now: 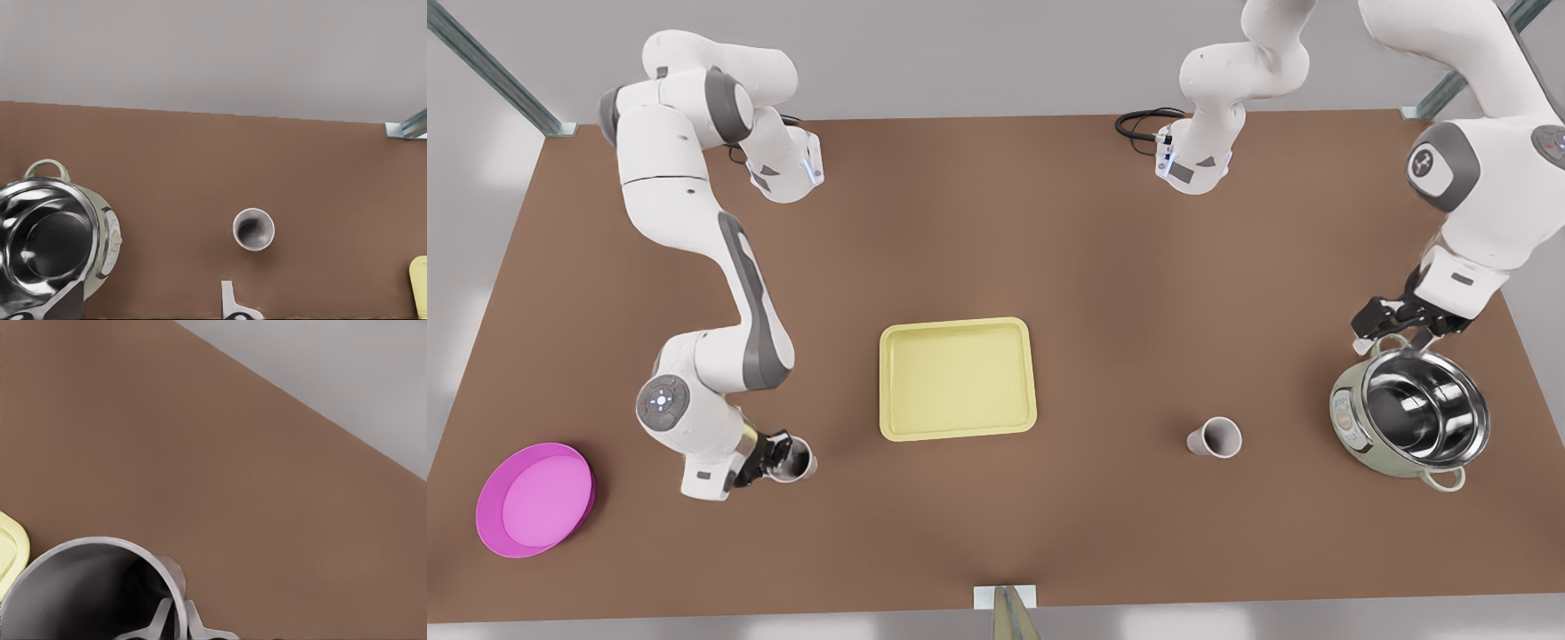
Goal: Use the left arm to pick up the white IKEA cup from the tray and place it on the middle-left position; use the right arm to pick up the white IKEA cup from the tray and place it on the middle-right position
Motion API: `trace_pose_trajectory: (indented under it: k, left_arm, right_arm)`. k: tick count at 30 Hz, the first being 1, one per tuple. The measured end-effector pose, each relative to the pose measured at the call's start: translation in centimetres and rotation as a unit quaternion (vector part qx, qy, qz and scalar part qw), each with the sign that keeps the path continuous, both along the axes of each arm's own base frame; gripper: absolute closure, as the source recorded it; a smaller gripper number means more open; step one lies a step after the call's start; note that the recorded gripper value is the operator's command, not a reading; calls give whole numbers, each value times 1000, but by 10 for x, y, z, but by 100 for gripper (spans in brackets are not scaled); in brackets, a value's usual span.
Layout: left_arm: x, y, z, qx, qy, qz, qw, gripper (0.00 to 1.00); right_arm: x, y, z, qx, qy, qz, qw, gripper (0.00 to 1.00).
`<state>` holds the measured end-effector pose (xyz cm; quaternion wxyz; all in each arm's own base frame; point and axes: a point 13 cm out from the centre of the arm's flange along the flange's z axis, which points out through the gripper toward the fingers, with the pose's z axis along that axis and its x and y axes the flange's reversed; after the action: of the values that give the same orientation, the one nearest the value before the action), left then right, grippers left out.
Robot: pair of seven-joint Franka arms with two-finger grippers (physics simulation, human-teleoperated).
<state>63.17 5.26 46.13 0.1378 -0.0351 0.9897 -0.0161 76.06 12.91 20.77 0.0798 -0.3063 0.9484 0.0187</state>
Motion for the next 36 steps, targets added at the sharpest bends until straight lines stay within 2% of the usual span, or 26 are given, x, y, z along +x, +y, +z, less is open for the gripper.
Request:
trace_pose_trajectory:
  k: [3,6,9,16,20,24,29,32,36]
  left_arm:
    - [-21,39,-16,-7,50,28,998,0]
    - [2,5,-35,-17,77,-2,997,0]
    - [3,-85,-43,-11,96,-77,992,0]
    - [4,-80,-58,-10,119,-79,990,0]
    - [2,-82,-60,-9,123,-83,989,0]
    - [1,-80,-60,-9,125,-85,989,0]
    - [1,-81,-60,-9,125,-87,988,0]
    - [1,-81,-60,-9,126,-88,988,0]
    - [1,-81,-60,-8,126,-89,988,0]
  right_arm:
    - [10,4,-20,1,-18,27,999,99]
    - [18,4,-40,1,-32,47,998,99]
    - [21,8,-58,4,-40,63,997,98]
    - [29,8,-75,1,-61,94,994,97]
    - [33,6,-77,-5,-70,106,992,76]
    - [35,5,-77,-9,-77,113,991,72]
    - [37,5,-76,-12,-81,116,990,58]
    - [38,4,-75,-12,-82,117,990,57]
    - [43,2,-56,-8,-94,113,989,40]
